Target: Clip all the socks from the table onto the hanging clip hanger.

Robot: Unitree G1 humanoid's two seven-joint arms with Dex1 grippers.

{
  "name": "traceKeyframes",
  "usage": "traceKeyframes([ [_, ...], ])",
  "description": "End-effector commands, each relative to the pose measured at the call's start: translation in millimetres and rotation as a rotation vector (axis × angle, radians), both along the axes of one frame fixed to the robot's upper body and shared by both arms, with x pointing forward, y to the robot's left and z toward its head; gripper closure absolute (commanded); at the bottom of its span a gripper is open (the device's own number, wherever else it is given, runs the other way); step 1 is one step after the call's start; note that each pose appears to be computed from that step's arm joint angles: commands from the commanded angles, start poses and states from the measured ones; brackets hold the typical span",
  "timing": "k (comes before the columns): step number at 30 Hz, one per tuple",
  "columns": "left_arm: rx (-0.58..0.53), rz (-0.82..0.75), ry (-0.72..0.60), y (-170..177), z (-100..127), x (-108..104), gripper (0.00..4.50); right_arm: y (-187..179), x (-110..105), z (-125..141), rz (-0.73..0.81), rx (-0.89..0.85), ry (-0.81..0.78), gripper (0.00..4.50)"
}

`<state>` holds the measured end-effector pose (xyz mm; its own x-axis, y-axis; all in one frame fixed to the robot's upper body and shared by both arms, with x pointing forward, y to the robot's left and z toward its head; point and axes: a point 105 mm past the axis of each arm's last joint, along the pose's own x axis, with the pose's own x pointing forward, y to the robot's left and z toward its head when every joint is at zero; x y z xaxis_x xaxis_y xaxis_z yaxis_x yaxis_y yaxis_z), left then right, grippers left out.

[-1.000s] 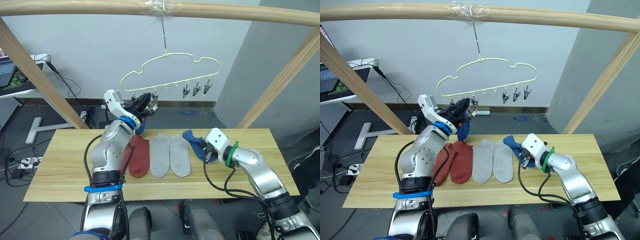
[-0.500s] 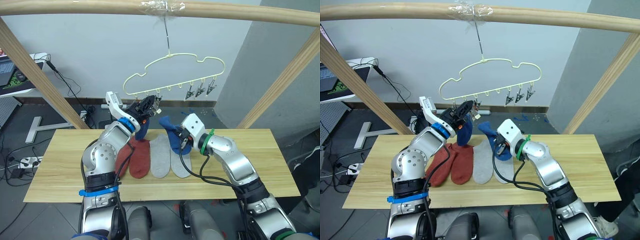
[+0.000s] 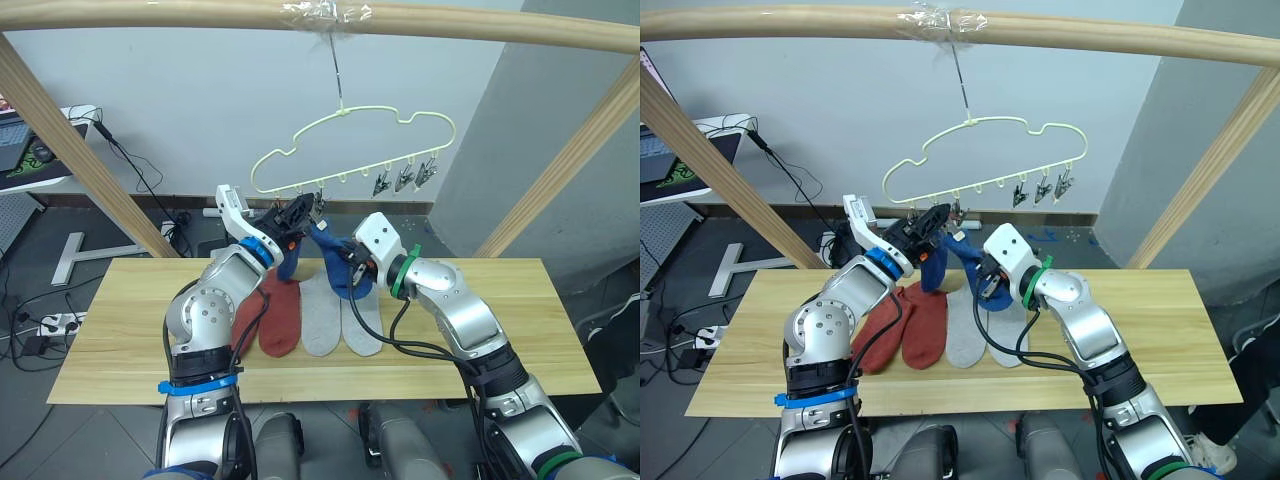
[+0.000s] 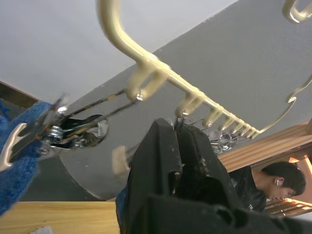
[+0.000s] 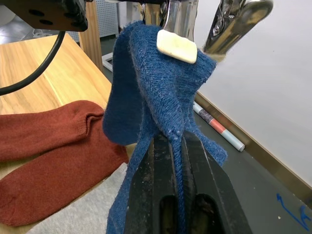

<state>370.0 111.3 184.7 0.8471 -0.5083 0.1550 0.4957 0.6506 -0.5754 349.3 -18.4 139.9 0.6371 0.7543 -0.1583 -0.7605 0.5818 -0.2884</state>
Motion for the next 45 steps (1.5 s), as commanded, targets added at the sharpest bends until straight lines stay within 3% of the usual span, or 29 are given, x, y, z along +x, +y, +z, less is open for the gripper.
traceKeyframes([
  [1,0.001,0.008,-0.024,1.7,5.6,-2.8,2.96,3.8,-2.2,19.6,0.019,0.04,-0.049,4.5],
  [10,-0.031,-0.019,-0.018,16.8,9.5,-15.1,0.09,7.6,-2.2,18.4,0.006,0.101,0.012,4.5],
  [11,-0.031,-0.021,-0.017,17.1,9.5,-15.7,0.02,7.6,-2.2,18.4,0.005,0.104,0.014,4.5],
  [12,-0.031,-0.021,-0.016,17.2,9.6,-15.9,0.02,7.6,-2.2,18.5,0.005,0.104,0.015,4.5],
  [15,-0.016,-0.037,-0.006,23.4,6.5,-29.2,0.0,13.4,-5.3,16.7,0.02,0.193,0.115,3.8],
  [24,0.055,-0.006,0.012,38.1,-1.2,-41.4,0.0,17.6,-12.9,15.4,0.055,0.239,0.214,0.5],
  [26,0.082,-0.001,0.001,38.5,-0.6,-41.2,0.0,16.3,-13.2,14.9,0.054,0.237,0.218,0.01],
  [32,0.474,-0.006,-0.212,11.6,1.3,-36.6,0.0,-12.4,-10.2,12.3,-0.001,0.191,0.18,0.01],
  [33,0.487,0.006,-0.247,8.4,3.9,-34.1,0.0,-17.6,-10.4,14.6,-0.006,0.19,0.16,0.01],
  [36,0.515,0.039,-0.328,0.2,7.2,-26.8,0.64,-32.6,-15.7,21.7,-0.001,0.196,0.122,0.0],
  [42,0.557,0.064,-0.385,-15.1,2.6,-16.3,2.51,-48.3,-24.9,35.2,0.012,0.227,0.105,0.0],
  [45,0.563,0.114,-0.39,-23.6,0.2,-2.1,2.51,-57.9,-29.0,49.5,0.017,0.239,0.075,0.0],
])
